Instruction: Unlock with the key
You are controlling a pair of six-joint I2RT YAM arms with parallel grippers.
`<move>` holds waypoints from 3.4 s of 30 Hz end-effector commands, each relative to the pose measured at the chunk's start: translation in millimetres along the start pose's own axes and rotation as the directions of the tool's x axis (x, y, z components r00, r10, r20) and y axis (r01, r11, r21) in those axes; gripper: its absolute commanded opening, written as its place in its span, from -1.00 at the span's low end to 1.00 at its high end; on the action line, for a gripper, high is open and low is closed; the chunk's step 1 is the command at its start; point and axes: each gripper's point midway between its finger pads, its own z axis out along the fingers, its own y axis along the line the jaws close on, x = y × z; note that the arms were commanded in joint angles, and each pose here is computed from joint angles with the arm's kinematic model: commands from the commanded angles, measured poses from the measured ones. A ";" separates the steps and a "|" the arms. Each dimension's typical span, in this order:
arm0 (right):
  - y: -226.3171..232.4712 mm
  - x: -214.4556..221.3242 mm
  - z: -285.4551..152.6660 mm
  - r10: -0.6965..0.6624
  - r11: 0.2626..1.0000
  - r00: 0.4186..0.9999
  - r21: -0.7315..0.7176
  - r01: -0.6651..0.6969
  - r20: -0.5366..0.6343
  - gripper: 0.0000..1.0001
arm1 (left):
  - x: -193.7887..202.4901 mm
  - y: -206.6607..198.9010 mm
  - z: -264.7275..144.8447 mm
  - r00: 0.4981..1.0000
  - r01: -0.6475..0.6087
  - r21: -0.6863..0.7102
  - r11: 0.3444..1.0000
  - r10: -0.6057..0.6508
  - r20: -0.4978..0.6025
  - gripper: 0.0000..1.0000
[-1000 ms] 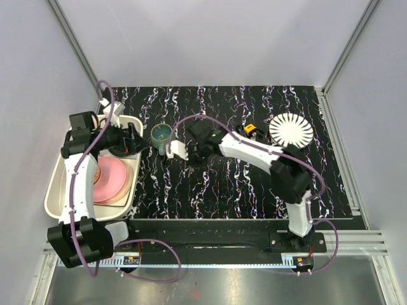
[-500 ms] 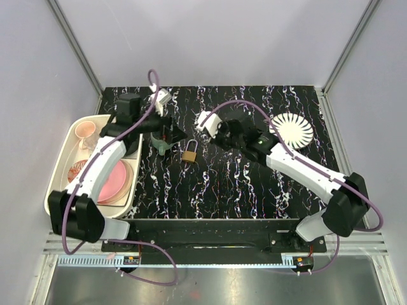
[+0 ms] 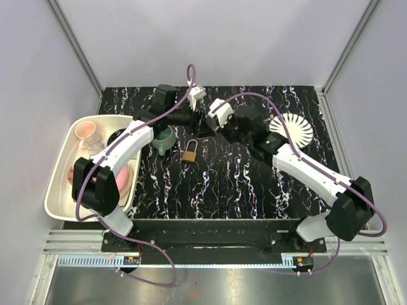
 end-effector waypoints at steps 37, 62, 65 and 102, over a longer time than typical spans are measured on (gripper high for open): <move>-31.3 -43.1 -71.1 0.055 0.998 0.973 -0.038 -0.048 0.223 0.52 | -9.5 -23.6 -17.9 0.973 -0.201 -0.013 0.979 0.198 -0.116 -1.00; 72.3 -20.7 -78.0 0.248 0.775 0.938 -0.631 -0.041 0.243 0.23 | 18.0 -77.9 -29.9 0.927 -0.276 -0.111 0.955 0.234 -0.293 -1.00; 69.0 -17.2 -73.7 0.241 0.792 0.939 -0.609 -0.044 0.245 0.22 | 19.1 -81.3 -27.2 0.926 -0.269 -0.094 0.959 0.231 -0.298 -1.00; 66.0 -9.3 -62.1 0.225 0.809 0.935 -0.587 -0.023 0.273 -0.15 | 30.0 -102.0 -20.6 0.930 -0.210 0.010 0.978 0.203 -0.305 -1.00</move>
